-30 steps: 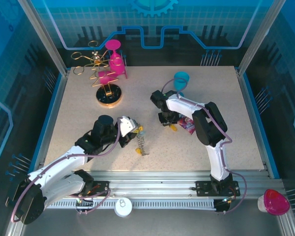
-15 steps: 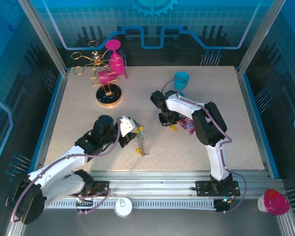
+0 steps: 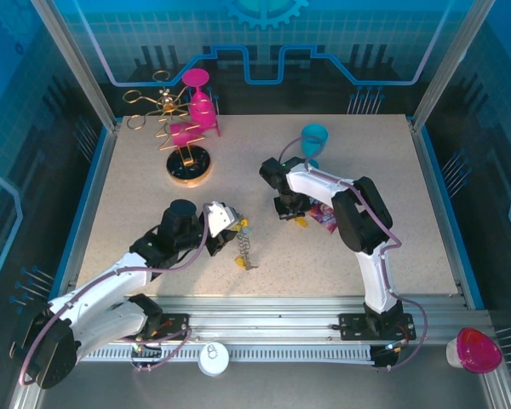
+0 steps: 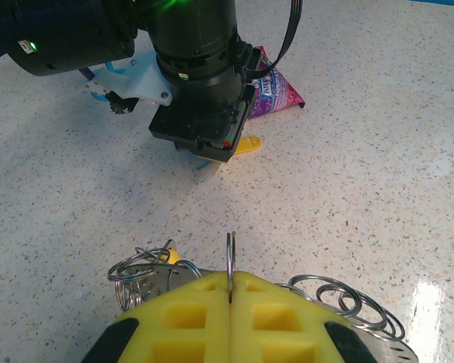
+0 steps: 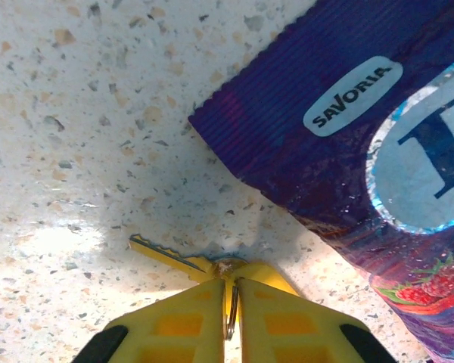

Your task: Put the keys on the keyring

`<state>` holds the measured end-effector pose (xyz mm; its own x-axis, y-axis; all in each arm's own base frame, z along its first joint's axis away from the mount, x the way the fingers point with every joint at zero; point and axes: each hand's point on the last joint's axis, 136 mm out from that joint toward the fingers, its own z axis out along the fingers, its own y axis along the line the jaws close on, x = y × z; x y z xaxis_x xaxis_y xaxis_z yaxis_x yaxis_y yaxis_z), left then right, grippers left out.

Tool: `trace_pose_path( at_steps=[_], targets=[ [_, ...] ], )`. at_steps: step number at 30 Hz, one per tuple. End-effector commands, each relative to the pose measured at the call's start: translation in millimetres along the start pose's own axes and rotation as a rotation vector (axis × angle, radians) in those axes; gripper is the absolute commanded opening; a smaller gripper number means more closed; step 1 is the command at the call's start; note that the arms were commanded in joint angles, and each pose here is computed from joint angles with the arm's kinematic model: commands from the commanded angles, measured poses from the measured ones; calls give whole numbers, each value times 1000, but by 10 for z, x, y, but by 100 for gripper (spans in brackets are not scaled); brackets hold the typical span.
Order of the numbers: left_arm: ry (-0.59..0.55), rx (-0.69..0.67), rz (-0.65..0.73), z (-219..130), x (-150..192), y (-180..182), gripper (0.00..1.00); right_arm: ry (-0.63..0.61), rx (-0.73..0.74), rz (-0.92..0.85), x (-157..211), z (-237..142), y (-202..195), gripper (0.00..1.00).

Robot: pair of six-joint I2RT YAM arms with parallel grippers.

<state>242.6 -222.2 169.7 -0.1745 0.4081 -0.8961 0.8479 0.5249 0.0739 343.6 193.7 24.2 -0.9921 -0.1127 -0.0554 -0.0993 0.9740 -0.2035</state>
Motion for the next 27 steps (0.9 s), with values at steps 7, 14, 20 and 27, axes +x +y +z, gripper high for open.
trace_pose_path(
  at_steps=[7, 14, 20, 27],
  targets=[
    [-37, 28, 41, 15, -108, -41, 0, 29, 8, -6, 81, -45, 9, 12],
    [-38, 26, 40, 21, -117, -33, 0, 14, -4, -5, 65, -134, 1, 3],
    [-34, 25, 43, 22, -102, -32, 0, -151, -107, -86, -84, -619, 91, 0],
    [-48, 26, 66, 40, -131, -25, 0, -432, -481, -490, 71, -1280, 498, 0]
  ],
)
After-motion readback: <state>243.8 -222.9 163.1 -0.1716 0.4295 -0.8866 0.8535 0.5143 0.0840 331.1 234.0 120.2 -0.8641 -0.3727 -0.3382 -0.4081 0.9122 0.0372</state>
